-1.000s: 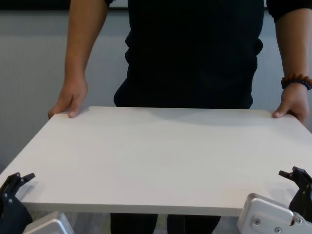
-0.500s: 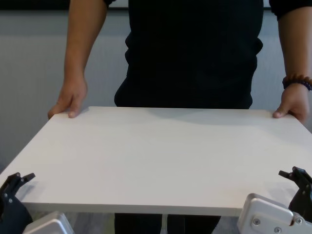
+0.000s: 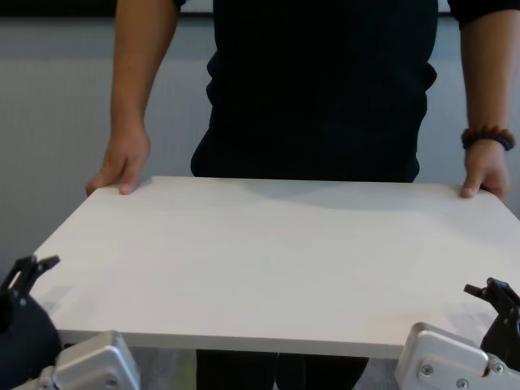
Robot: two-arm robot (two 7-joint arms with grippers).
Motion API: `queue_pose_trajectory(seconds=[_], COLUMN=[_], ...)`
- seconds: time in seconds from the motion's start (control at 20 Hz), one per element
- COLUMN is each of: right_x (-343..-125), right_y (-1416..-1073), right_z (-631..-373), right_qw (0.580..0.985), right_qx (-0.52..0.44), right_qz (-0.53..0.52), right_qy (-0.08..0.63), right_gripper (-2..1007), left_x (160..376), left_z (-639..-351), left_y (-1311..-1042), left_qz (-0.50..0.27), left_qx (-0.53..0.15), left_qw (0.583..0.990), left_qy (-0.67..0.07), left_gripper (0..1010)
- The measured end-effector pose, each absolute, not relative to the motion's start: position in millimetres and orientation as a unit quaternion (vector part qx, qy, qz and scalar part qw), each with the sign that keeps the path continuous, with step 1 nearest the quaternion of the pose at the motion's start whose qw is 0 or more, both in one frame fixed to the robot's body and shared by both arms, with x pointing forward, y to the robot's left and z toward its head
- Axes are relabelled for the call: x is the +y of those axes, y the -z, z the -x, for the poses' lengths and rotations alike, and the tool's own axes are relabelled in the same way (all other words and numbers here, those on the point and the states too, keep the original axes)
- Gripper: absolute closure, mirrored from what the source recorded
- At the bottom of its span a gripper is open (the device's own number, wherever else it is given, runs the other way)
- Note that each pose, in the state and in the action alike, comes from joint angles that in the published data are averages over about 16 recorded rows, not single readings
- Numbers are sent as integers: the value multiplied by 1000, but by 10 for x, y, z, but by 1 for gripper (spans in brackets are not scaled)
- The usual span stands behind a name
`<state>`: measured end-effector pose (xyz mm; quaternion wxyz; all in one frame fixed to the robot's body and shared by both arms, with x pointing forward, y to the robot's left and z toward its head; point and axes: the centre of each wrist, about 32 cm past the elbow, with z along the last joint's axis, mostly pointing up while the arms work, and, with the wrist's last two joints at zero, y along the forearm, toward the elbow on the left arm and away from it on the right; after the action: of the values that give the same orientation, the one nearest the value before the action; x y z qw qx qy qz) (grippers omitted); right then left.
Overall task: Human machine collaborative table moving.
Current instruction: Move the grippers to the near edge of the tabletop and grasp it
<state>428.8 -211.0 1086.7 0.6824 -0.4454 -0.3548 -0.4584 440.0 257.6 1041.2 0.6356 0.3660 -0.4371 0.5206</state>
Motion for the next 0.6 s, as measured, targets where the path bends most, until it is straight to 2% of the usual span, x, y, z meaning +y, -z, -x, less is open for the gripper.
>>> queue_pose_trajectory(seconds=[0.6], right_x=[-2110], right_y=[-10867], right_z=[-4288], right_qw=[682], right_qx=[-355], right_qz=[446], right_qy=[458], right_gripper=[4], left_x=[2512], left_z=[-4460], left_y=[-10363], left_qz=[-394], left_qx=[-503], left_qw=[587], left_qy=[-498], left_gripper=[10])
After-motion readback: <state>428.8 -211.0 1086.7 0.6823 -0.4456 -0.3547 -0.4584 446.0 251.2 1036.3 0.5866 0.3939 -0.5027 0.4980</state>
